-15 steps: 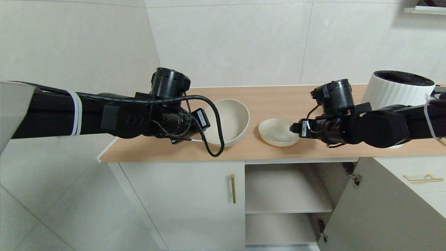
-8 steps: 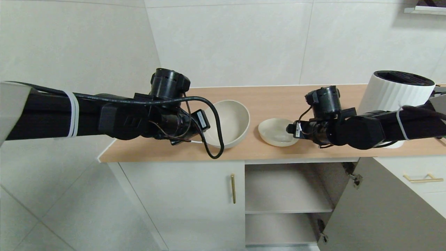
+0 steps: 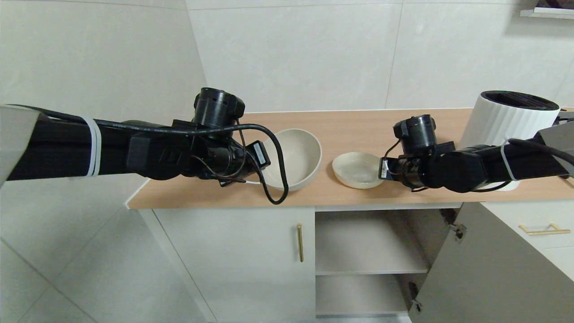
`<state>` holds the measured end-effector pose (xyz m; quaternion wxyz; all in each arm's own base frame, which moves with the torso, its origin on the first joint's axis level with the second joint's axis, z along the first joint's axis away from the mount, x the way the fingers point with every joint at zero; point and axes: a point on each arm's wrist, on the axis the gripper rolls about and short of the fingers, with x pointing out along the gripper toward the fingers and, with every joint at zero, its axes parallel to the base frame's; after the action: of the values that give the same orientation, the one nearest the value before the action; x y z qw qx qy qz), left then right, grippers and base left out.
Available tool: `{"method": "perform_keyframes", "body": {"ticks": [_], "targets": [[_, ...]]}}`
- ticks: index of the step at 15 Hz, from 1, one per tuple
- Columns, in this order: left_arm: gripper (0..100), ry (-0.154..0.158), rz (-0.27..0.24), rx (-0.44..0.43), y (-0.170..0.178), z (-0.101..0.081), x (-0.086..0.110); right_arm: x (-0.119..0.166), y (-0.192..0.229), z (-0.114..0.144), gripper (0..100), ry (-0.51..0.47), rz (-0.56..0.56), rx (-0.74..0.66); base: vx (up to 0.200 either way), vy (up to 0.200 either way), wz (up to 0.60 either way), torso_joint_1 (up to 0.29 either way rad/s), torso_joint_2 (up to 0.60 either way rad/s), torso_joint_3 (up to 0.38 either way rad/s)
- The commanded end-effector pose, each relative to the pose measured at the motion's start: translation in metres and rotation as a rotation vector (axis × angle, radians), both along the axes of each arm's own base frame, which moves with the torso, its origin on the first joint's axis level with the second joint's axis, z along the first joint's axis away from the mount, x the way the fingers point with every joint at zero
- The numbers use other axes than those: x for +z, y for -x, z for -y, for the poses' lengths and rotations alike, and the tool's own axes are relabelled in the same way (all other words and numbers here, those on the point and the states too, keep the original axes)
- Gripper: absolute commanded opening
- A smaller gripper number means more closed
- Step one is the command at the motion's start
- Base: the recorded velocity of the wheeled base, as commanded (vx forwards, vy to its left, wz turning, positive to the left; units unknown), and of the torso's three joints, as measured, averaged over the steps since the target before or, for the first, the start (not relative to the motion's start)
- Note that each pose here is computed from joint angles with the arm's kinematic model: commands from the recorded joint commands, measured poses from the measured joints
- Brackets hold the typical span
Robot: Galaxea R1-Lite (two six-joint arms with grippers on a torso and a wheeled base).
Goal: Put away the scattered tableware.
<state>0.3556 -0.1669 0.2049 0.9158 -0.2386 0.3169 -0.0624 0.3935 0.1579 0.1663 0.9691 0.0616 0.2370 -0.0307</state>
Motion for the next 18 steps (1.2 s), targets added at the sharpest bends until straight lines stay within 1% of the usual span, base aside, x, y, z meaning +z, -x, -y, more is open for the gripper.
{"method": "perform_keyframes", "body": {"ticks": [1,8,10,11,12,13,14,15,16,17,18], "targets": [[0,0.000,0.001,0.000,0.000,0.000,0.000,0.002,0.002,0.000,0,-0.002,0.004,0.000,0.000,0.000,0.00,0.000,0.00,0.000],[0,0.001,0.002,0.004,0.001,0.000,0.001,0.013,0.011,0.004,0,-0.006,0.015,0.002,0.000,0.000,0.00,0.000,0.00,0.000],[0,0.004,0.014,0.007,0.008,-0.005,0.008,0.025,0.025,0.014,0,-0.028,0.019,0.027,0.000,0.000,0.00,0.000,0.00,0.000],[0,0.010,0.029,0.014,0.015,-0.009,0.016,0.040,0.039,0.021,0,-0.055,0.035,0.056,0.000,0.000,0.00,0.000,0.00,0.000],[0,0.008,0.038,0.026,0.024,-0.015,0.021,0.054,0.054,0.028,0,-0.078,0.045,0.089,0.000,0.000,0.00,0.000,0.00,0.000],[0,0.009,0.047,0.032,0.033,-0.021,0.027,0.066,0.072,0.035,0,-0.097,0.037,0.128,0.000,0.000,0.00,0.000,0.00,0.000],[0,0.009,0.047,0.032,0.034,-0.022,0.027,0.068,0.074,0.035,0,-0.099,0.034,0.133,0.000,0.000,0.00,0.000,0.00,0.000],[0,0.010,0.052,0.036,0.051,-0.032,0.033,0.089,0.106,0.047,0,-0.122,0.000,0.187,0.000,0.000,0.00,0.000,0.00,0.000],[0,0.009,0.049,0.036,0.056,-0.034,0.033,0.092,0.115,0.050,0,-0.128,-0.011,0.199,0.000,0.000,0.00,0.000,0.00,0.000],[0,-0.011,0.035,0.035,0.067,-0.040,0.029,0.091,0.132,0.056,0,-0.133,-0.043,0.219,0.000,0.000,0.00,0.000,0.00,0.000],[0,-0.042,0.032,0.026,0.076,-0.044,0.026,0.087,0.141,0.059,0,-0.129,-0.054,0.224,0.000,0.000,0.00,0.000,0.00,0.000]]}}
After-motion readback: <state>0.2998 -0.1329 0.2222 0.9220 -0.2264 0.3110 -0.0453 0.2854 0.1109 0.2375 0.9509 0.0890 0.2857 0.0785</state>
